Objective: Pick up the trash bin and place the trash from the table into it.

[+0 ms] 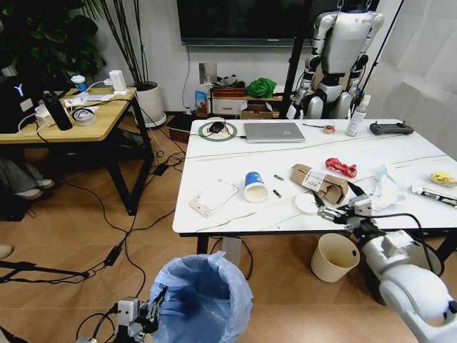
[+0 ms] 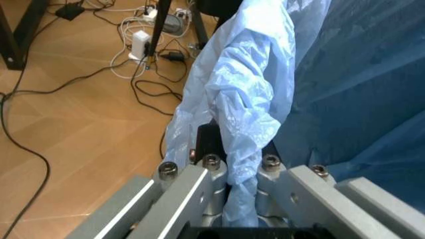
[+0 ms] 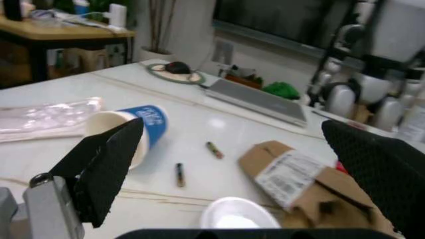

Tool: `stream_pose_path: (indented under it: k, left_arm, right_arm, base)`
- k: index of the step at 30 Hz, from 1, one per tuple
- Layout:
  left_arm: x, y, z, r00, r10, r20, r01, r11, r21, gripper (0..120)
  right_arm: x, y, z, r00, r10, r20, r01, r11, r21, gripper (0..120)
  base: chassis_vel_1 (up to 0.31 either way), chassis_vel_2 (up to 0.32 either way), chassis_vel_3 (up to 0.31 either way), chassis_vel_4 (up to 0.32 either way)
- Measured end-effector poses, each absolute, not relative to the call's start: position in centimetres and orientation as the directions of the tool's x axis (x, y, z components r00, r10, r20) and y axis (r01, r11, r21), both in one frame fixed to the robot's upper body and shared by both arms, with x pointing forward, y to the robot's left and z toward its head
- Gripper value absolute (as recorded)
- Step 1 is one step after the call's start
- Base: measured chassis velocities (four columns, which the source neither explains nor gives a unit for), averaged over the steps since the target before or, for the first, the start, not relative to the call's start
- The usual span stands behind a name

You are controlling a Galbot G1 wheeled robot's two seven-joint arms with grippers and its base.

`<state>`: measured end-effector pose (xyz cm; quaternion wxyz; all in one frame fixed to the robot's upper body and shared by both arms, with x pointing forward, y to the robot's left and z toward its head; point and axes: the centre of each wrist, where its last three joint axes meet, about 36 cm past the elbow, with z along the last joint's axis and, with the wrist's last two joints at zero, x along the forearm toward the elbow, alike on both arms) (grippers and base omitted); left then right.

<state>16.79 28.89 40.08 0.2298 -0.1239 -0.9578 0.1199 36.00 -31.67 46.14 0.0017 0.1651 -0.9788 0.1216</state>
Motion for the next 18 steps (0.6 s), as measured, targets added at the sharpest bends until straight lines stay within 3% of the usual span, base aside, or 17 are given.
stream_pose_path:
  k: [9,18]
  left_arm:
    - [16.5,29.3,40.7,-0.869,0.284,0.405,0.178,0.943,-0.28,0]
    - [15.1,27.7,39.9,-0.838,0.338,0.428,0.194,0.918,-0.346,0]
  right_arm:
    - [36.7,-26.8,45.8,-0.836,-0.543,0.078,-0.549,0.822,-0.15,100]
    - [41.8,-23.4,42.9,-0.857,-0.506,0.099,-0.515,0.848,-0.126,100]
  base:
    - [0.0,0.0,0.0,0.0]
    - [0.0,0.0,0.0,0.0]
